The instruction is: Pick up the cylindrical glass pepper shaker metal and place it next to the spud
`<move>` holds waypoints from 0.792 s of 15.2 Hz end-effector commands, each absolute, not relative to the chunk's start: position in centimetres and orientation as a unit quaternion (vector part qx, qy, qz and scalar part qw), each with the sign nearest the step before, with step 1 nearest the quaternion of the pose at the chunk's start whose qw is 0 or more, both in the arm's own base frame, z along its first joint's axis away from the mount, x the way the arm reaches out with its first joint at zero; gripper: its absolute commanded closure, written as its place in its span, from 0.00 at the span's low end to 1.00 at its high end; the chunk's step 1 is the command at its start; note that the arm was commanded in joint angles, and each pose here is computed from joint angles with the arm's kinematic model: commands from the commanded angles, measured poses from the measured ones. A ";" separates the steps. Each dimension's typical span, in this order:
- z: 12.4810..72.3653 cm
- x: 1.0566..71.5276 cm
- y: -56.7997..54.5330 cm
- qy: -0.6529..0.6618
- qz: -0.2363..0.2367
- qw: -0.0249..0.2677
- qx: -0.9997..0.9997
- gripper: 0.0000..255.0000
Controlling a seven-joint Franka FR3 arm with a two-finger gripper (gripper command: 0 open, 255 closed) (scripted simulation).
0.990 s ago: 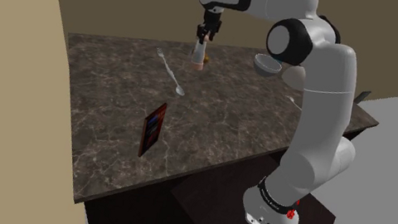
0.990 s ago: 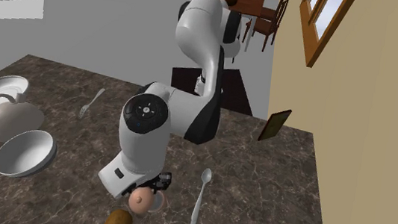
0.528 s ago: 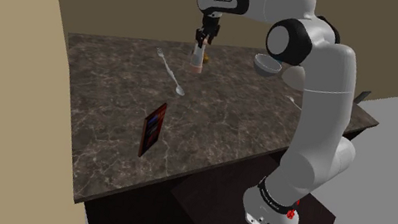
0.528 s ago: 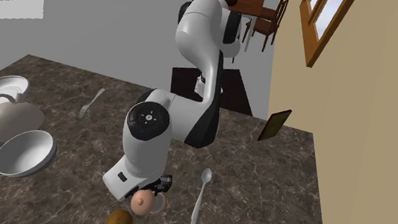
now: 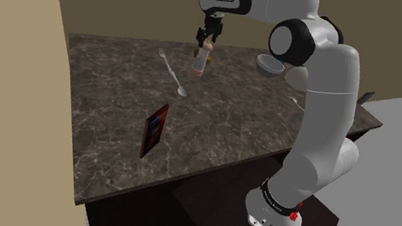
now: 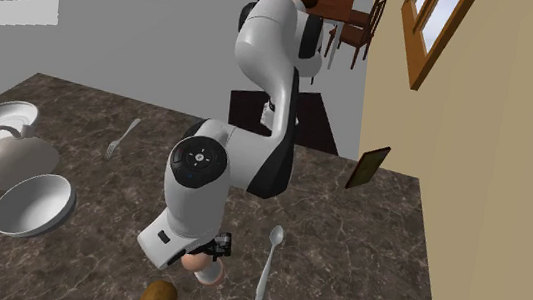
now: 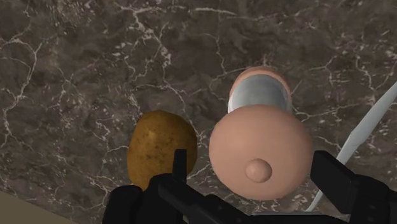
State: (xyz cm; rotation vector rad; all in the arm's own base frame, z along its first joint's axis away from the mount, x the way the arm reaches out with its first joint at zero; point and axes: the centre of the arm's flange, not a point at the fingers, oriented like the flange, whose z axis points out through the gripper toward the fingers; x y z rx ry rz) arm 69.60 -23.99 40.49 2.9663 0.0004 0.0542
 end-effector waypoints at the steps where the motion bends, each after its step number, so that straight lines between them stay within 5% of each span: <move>1: 40.5 69.6 -24.0 0.000 0.018 0.087 0.996 0.00; 5: 45.4 69.4 -23.1 0.000 0.018 0.087 0.996 0.00; 12: 45.4 69.4 -23.1 0.000 0.018 0.087 0.996 0.00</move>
